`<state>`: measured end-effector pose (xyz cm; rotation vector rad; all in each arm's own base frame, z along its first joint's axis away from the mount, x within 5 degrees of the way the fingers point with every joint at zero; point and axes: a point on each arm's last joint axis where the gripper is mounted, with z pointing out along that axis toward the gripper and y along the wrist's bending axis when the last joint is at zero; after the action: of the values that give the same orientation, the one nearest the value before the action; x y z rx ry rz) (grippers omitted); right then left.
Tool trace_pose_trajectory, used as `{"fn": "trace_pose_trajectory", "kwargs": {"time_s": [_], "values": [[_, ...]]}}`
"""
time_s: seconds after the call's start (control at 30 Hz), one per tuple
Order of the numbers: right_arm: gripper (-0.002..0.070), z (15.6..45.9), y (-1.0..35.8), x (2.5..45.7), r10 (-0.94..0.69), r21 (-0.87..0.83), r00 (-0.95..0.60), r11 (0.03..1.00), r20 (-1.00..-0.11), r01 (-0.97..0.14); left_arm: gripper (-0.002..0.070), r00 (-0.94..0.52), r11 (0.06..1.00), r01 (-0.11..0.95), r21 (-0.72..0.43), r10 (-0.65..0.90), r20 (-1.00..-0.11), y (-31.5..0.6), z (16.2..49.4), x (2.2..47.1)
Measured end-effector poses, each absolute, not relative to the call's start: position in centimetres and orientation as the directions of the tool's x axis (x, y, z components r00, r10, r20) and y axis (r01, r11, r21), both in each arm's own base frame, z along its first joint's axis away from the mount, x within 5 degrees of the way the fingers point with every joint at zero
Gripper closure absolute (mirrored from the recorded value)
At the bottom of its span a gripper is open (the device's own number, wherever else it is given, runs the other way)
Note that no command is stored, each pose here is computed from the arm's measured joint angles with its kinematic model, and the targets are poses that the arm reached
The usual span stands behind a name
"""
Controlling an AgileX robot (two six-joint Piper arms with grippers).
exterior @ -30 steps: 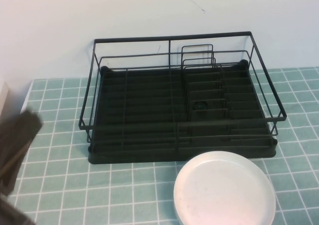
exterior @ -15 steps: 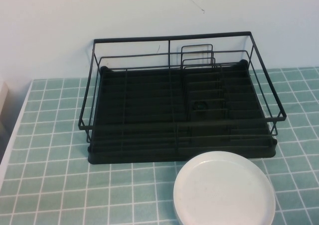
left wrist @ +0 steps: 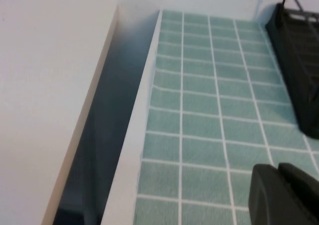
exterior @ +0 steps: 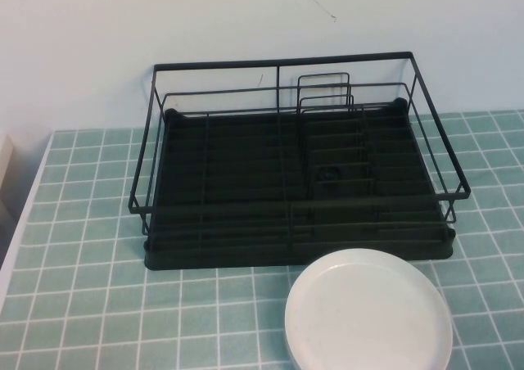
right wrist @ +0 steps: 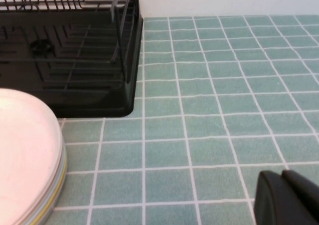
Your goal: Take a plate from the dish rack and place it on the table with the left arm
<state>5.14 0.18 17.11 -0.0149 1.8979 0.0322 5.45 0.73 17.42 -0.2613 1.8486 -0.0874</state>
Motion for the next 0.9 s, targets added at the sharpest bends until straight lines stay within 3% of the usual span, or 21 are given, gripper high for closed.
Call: {"fn": "trace_pose_trajectory", "kwargs": {"time_s": [0.2,0.4,0.63,0.8,0.9], "values": [[0.0678,17.11,0.18,5.14,0.006,0.015,-0.322,1.0,-0.947,-0.026,0.0677,-0.242,0.956,-0.122,-0.265,-0.288,-0.927,0.51,17.55,5.31],[0.0678,17.11,0.18,5.14,0.006,0.015,-0.322,1.0,-0.947,-0.026,0.0677,-0.249,0.901,-0.105,-0.42,-0.433,-0.866,-0.06,17.56,5.29],[0.0678,17.11,0.18,5.14,0.006,0.015,-0.322,1.0,-0.947,-0.026,0.0677,-0.274,0.997,-0.01,-0.076,-0.075,-0.959,-0.06,17.53,5.28],[0.0678,17.11,0.18,5.14,0.006,0.015,-0.322,1.0,-0.947,-0.026,0.0677,-0.274,1.0,-0.014,-0.009,-0.012,-0.962,0.07,17.52,5.28],[0.0678,17.11,0.18,5.14,0.006,0.015,-0.322,1.0,-0.947,-0.026,0.0677,-0.274,0.999,-0.022,-0.028,-0.033,-0.961,0.09,17.52,5.28]]}}
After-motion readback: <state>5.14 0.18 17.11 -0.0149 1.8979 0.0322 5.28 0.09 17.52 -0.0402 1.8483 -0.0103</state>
